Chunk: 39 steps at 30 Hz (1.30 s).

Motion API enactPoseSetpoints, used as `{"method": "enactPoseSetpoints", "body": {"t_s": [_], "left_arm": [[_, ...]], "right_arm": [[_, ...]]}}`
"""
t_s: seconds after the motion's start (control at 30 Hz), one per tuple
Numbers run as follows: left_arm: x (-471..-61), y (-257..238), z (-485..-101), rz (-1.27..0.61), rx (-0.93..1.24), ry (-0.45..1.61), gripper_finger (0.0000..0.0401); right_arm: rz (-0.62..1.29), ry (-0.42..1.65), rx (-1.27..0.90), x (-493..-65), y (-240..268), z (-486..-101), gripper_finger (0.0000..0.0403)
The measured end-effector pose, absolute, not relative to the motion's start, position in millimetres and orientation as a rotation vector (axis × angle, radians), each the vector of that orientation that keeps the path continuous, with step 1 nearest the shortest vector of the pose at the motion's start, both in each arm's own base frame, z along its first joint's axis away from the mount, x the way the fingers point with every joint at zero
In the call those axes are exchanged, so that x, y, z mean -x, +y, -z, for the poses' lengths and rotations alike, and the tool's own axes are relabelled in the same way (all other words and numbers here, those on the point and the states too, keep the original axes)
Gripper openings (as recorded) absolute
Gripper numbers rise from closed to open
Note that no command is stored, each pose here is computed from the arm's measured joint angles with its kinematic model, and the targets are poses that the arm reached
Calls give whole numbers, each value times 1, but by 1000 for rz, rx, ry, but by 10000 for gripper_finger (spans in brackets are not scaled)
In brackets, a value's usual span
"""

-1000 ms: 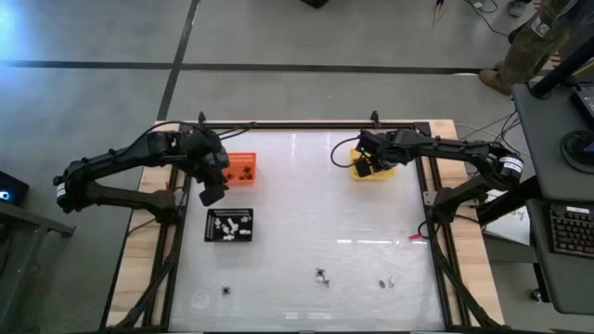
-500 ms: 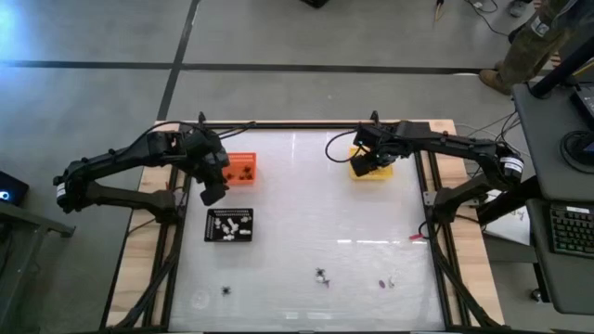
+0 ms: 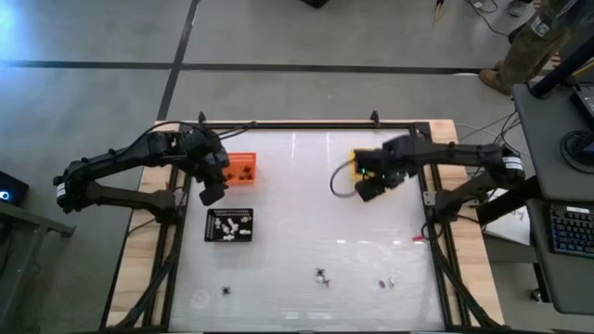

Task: Sort Halloween decoration
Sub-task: Put the black spider toy into the orange bin

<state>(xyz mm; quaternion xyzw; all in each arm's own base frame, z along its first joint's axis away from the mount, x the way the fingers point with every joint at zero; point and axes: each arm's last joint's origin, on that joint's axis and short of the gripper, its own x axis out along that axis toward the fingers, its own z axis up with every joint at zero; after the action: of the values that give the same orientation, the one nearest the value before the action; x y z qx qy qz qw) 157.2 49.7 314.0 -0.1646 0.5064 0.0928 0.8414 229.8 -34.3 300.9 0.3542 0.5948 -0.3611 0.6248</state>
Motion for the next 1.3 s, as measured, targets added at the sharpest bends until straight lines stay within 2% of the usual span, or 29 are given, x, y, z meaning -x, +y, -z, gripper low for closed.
{"method": "enactPoseSetpoints", "body": {"t_s": [0.3, 0.57, 0.9, 1.1, 1.3], "left_arm": [[-157, 50, -314, -151, 274, 1074, 103], [-157, 49, -314, -134, 276, 1074, 103], [-154, 39, -312, -30, 366, 1119, 103], [-155, 37, -312, -11, 349, 1121, 103], [-154, 37, -312, -10, 348, 1128, 103]], "right_arm": [[845, 1383, -873, -230, 37, -298, 123], [898, 1306, -930, -225, 85, -294, 123], [520, 1149, -927, -284, 134, -262, 123], [406, 1224, -841, -316, 152, -225, 123], [216, 1300, -684, -345, 168, -206, 123]]}}
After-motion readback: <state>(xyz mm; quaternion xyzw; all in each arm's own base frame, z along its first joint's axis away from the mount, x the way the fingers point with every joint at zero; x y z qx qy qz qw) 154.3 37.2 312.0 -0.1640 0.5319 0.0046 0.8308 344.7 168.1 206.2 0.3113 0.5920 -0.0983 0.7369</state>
